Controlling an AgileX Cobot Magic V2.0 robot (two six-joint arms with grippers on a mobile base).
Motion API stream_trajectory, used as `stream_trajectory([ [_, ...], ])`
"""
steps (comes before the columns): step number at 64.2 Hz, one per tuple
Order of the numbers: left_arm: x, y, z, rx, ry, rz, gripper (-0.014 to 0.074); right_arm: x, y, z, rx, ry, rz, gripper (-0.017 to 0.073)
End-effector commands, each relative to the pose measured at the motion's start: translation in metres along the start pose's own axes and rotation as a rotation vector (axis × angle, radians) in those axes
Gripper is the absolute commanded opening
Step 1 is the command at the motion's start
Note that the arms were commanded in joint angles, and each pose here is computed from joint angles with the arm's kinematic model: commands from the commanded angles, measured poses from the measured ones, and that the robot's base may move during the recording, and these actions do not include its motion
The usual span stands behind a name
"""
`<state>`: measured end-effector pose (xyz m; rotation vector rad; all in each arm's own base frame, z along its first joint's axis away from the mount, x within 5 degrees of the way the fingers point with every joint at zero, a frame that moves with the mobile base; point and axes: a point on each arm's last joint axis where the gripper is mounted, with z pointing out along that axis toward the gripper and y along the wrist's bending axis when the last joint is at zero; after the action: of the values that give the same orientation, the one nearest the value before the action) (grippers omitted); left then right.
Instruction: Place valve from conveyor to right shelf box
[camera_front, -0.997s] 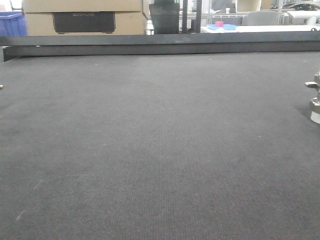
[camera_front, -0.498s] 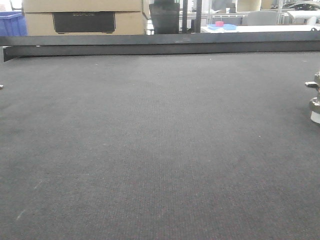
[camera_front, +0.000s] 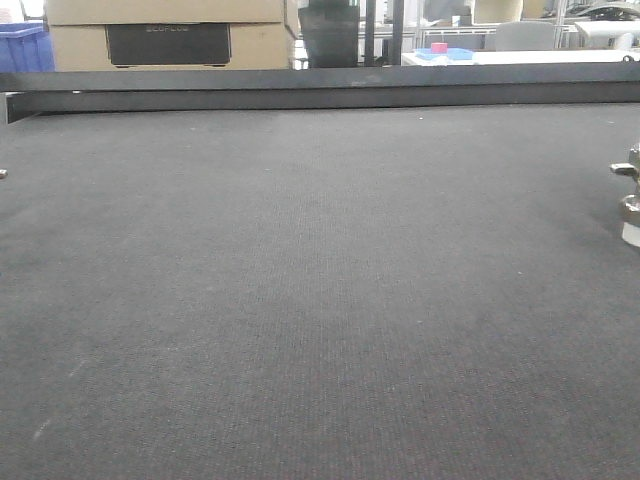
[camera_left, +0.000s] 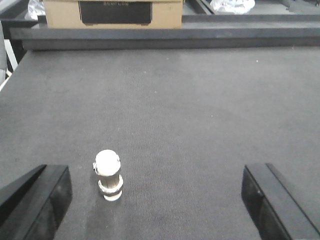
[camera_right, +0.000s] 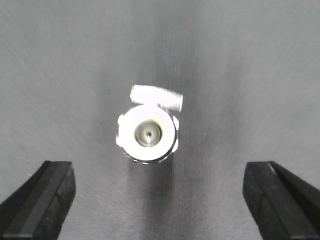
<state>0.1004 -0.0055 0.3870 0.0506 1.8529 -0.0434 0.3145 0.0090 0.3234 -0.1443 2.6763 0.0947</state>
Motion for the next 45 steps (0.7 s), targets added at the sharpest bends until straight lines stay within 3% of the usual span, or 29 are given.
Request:
stream_trajectory([
  [1, -0.003, -0.001, -0.001, 0.01, -0.011, -0.01, 0.06, -0.004, -0.006, 0.02, 0.016, 0.038, -0.013, 0.0565],
  [25, -0.002, -0.001, -0.001, 0.01, -0.007, -0.01, 0.06, -0.01, -0.01, 0.077, 0.008, 0.109, -0.002, 0.0565],
  [45, -0.002, -0.001, 0.004, 0.01, 0.011, -0.011, 0.06, -0.013, -0.008, 0.091, -0.01, 0.087, 0.017, 0.0565],
])
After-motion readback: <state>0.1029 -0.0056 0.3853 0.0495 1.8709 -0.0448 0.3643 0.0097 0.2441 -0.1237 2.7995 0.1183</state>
